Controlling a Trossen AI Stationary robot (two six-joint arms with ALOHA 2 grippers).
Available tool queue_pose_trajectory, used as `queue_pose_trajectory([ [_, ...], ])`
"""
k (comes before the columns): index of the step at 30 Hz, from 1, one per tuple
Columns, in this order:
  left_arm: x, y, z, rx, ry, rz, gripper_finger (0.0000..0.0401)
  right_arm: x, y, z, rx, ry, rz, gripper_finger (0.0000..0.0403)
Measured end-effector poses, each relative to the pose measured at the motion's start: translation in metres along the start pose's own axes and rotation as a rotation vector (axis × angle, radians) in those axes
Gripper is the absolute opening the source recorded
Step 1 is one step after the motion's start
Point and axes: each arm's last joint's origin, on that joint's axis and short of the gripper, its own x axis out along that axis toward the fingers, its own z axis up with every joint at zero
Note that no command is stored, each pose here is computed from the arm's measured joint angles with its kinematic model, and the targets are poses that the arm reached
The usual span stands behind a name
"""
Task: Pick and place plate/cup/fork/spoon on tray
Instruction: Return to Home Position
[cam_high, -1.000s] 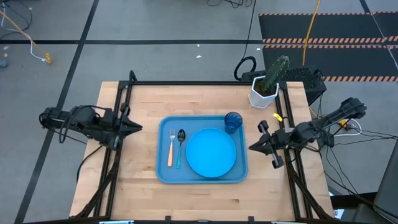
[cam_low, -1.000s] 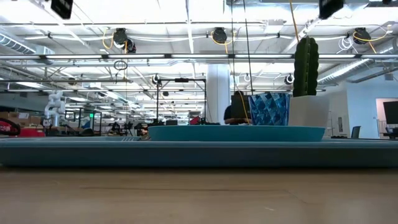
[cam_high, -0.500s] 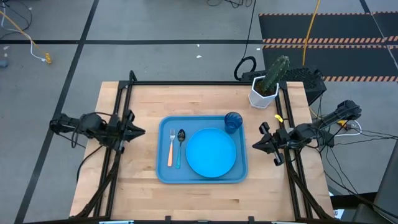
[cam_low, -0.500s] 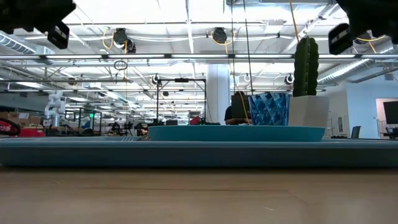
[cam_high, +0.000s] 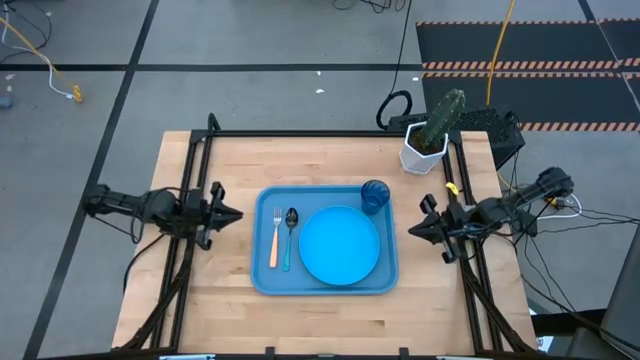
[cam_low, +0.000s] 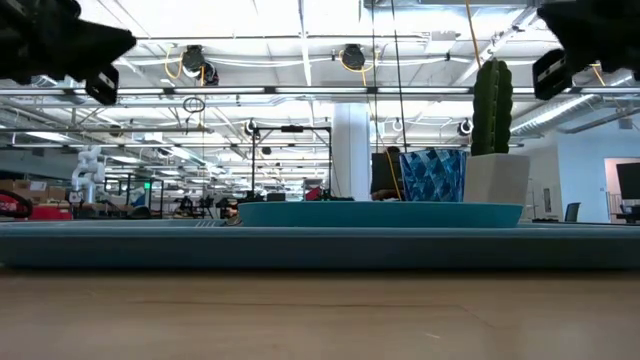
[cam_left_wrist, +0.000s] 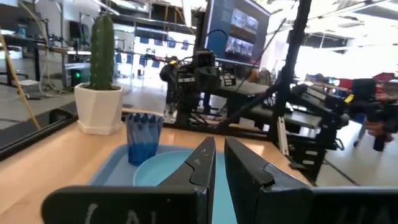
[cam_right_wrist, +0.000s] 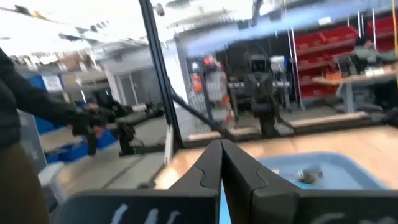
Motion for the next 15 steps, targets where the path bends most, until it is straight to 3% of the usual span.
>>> queue_pose_trajectory([
  [4, 0.002, 0.004, -0.009, 0.004, -0.065, 0.020, 0.0037, 0.000, -0.003, -0.002, 0.018, 0.019, -0.026, 0.0000],
  [15, 0.004, 0.010, -0.013, 0.010, -0.021, 0.011, 0.0037, 0.001, -0.012, -0.002, -0.004, 0.022, -0.101, 0.0000],
])
